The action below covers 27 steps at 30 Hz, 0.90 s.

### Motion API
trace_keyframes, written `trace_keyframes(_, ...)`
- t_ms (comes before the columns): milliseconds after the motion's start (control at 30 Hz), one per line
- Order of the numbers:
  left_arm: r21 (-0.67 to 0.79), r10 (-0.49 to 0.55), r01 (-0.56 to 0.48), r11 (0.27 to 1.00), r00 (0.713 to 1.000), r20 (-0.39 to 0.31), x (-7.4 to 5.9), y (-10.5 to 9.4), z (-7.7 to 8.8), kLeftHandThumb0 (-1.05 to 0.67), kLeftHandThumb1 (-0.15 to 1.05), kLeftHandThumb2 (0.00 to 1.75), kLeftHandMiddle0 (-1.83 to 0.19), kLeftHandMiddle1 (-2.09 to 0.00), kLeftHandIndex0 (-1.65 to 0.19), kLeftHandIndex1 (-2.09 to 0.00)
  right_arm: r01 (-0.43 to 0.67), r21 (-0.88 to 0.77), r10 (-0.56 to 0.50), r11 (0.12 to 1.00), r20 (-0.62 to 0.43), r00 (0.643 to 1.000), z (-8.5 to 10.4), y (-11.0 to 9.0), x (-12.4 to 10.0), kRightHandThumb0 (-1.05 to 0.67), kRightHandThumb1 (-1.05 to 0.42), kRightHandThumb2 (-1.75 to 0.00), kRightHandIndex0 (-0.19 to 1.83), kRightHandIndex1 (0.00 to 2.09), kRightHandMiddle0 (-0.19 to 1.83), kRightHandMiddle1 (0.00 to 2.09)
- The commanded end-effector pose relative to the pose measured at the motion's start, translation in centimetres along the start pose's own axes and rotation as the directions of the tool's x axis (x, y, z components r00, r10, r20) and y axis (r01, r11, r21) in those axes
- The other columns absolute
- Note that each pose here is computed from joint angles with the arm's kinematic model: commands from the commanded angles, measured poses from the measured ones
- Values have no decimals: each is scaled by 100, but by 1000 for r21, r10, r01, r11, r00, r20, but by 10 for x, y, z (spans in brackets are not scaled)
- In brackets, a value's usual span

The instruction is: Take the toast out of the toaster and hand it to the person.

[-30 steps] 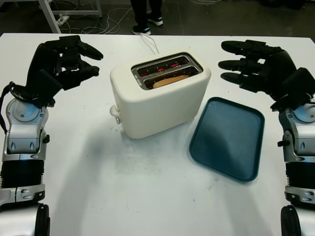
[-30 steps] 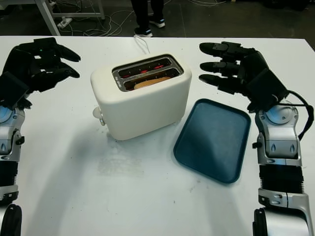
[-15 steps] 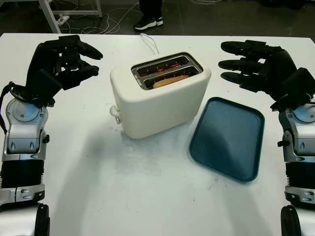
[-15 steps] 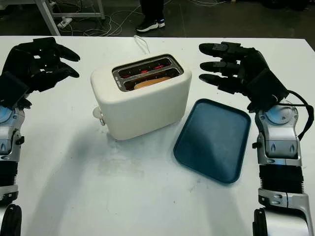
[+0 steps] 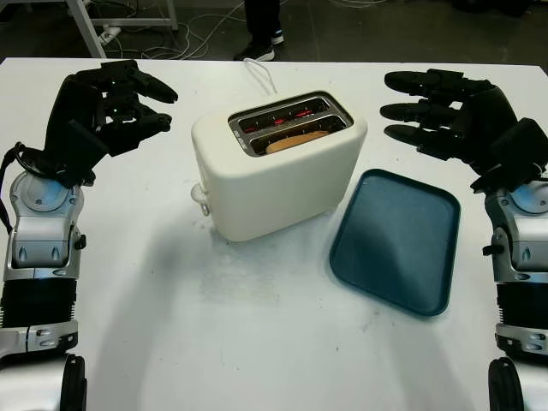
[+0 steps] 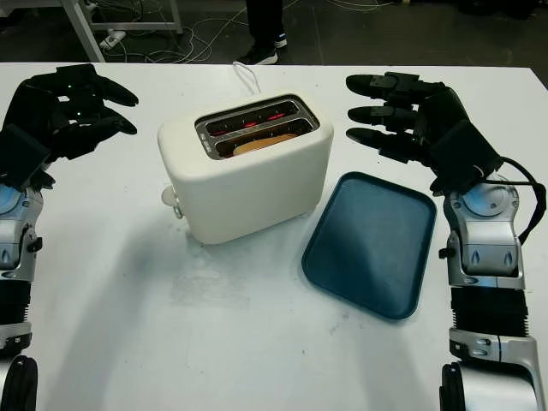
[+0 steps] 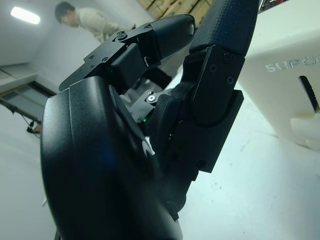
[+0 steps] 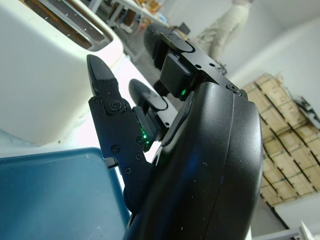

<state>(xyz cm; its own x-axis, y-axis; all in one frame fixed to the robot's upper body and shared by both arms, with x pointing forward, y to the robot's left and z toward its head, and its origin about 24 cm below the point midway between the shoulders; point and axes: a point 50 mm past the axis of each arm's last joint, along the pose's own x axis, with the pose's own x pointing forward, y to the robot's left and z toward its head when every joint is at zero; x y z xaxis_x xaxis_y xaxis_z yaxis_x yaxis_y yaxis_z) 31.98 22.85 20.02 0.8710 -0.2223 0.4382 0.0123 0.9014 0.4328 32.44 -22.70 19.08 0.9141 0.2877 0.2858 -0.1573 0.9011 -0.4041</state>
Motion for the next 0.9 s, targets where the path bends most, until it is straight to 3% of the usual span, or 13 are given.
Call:
trace_keyframes(0, 20, 8, -8, 1000, 1000, 11, -1, 3, 1, -105, 92, 8, -95, -88, -81, -84, 9, -14, -9, 1000, 29, 1000, 3, -2, 1, -25, -81, 0, 81, 28, 80, 2)
trace_keyframes(633, 28, 3, -4, 1000, 1000, 20, 0, 4, 3, -105, 92, 9, -95, -89, -80, -85, 34, -35, -34, 999, 22, 999, 5, 0, 1, -22, -79, 0, 81, 41, 87, 4)
trace_keyframes(867, 28, 4, -4, 1000, 1000, 16, 0, 3, 2, -105, 92, 9, -95, -89, -80, -85, 27, -38, -26, 999, 31, 999, 4, 0, 2, -19, -79, 0, 74, 62, 90, 4)
